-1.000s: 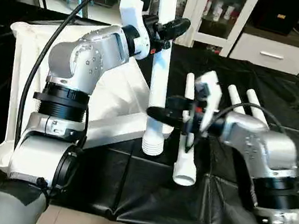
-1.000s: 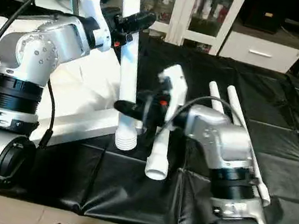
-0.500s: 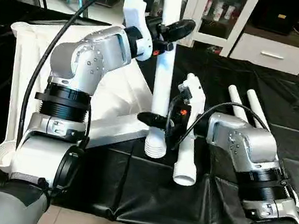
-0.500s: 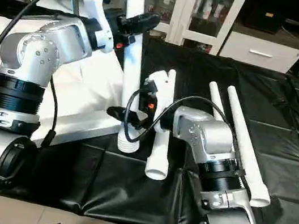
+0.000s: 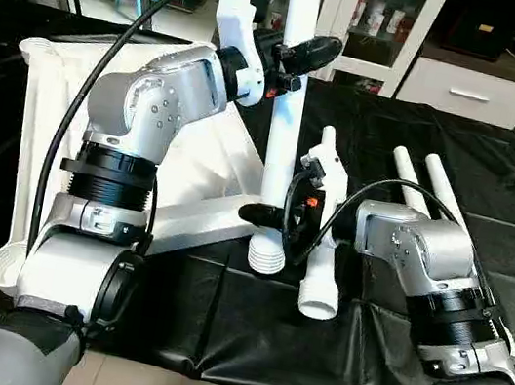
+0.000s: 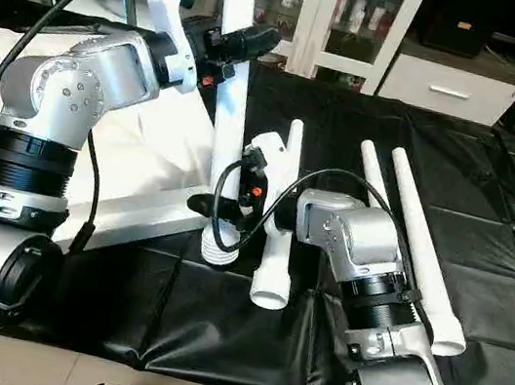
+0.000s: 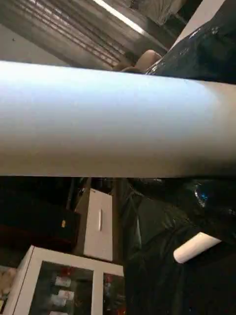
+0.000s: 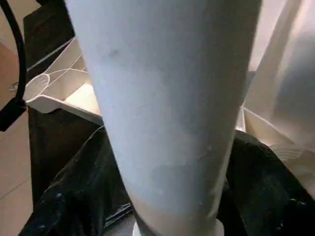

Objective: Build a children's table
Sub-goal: Insert table leg to table base

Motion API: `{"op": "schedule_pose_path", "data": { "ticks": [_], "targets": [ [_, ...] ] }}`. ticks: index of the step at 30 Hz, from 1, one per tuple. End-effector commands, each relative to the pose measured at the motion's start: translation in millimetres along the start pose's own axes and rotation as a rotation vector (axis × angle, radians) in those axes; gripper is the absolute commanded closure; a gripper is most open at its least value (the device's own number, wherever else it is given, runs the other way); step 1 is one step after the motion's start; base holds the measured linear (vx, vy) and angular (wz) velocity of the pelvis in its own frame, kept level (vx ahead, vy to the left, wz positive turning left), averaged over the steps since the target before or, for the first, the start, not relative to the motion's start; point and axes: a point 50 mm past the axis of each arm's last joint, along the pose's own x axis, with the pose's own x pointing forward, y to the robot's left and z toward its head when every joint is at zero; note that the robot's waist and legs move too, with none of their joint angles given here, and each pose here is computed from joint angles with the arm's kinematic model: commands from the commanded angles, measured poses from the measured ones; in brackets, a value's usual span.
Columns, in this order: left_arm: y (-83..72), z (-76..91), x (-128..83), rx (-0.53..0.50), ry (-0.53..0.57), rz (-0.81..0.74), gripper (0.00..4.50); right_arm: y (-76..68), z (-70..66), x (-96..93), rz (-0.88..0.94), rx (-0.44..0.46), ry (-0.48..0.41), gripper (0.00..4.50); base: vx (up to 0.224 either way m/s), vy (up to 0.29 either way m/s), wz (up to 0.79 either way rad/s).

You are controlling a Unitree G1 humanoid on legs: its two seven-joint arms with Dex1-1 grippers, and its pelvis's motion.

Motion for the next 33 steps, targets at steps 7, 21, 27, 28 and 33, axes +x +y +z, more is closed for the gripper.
{"op": "schedule_pose_path", "data": {
  "ticks": [7, 21, 27, 28, 33],
  "targets": [
    [-10.3, 10.7, 2, 0.039, -0.013, -0.048, 2.87, 0.7, 9.2, -3.0, 0.0, -0.026, -0.002, 2.07, 0.0, 0.0, 0.0],
    [-13.0, 12.1, 4, 0.026, -0.015, -0.071, 2.17, -2.2, 14.7, -7.8, -0.03, -0.042, -0.053, 2.56, 0.0, 0.0, 0.0],
    [-11.4, 17.6, -1, -0.026, -0.068, -0.091, 1.77, -14.4, 26.0, -19.7, -0.153, -0.066, -0.182, 2.64, 0.0, 0.0, 0.0],
    [-12.0, 18.5, -4, -0.034, -0.085, -0.104, 1.71, -19.4, 29.7, -26.2, -0.196, -0.065, -0.23, 2.64, 0.0, 0.0, 0.0],
    [-15.6, 19.8, -20, 0.031, -0.113, -0.169, 1.2, -34.7, 40.0, -46.3, -0.33, -0.068, -0.322, 2.64, 0.0, 0.0, 0.0]
  ]
}}
